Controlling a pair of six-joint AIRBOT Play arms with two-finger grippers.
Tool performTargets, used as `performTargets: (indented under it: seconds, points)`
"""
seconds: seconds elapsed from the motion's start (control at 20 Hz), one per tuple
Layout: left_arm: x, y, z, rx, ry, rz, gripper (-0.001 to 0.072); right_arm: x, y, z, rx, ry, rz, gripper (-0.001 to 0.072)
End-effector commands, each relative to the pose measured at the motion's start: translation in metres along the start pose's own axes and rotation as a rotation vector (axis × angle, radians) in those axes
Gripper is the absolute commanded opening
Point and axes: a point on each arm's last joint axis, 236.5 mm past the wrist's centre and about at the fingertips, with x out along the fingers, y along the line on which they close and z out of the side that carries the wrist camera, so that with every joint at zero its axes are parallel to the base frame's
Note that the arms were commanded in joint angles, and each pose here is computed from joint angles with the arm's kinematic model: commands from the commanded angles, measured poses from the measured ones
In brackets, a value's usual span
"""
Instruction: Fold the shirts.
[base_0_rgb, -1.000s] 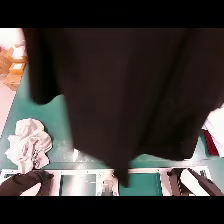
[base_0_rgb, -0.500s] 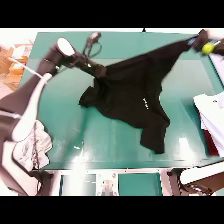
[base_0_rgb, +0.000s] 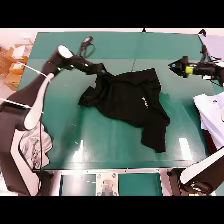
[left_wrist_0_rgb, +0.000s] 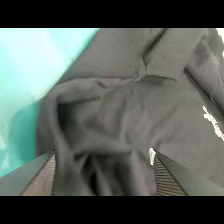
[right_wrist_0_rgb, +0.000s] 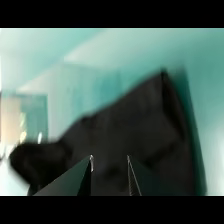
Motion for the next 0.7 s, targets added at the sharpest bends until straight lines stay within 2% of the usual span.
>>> performTargets:
  seconds: [0.0, 0.15, 0.2, 0.3, 0.35, 0.65]
  points:
    - [-0.062, 0.014, -0.017, -0.094, 0.120, -0.040, 0.0656, -0.050, -0.011, -0.058, 0.077, 0.209, -0.006, 0.0263]
    - [-0.090, 0.036, -0.053, -0.222, 0.231, -0.056, 0.0656, -0.082, -0.040, -0.122, 0.148, 0.271, -0.168, 0.0266]
    - [-0.092, 0.043, -0.067, -0.257, 0.268, -0.063, 0.0656, -0.094, -0.051, -0.140, 0.153, 0.270, -0.246, 0.0308]
    - [-0.091, 0.049, -0.090, -0.313, 0.329, -0.081, 0.0655, -0.120, -0.072, -0.179, 0.179, 0.265, -0.411, 0.0514]
    - [-0.090, 0.050, -0.099, -0.320, 0.353, -0.089, 0.0655, -0.125, -0.080, -0.196, 0.202, 0.259, -0.457, 0.0589]
    - [-0.087, 0.051, -0.109, -0.319, 0.386, -0.089, 0.0655, -0.081, -0.104, -0.274, 0.291, 0.360, -0.431, 0.0589]
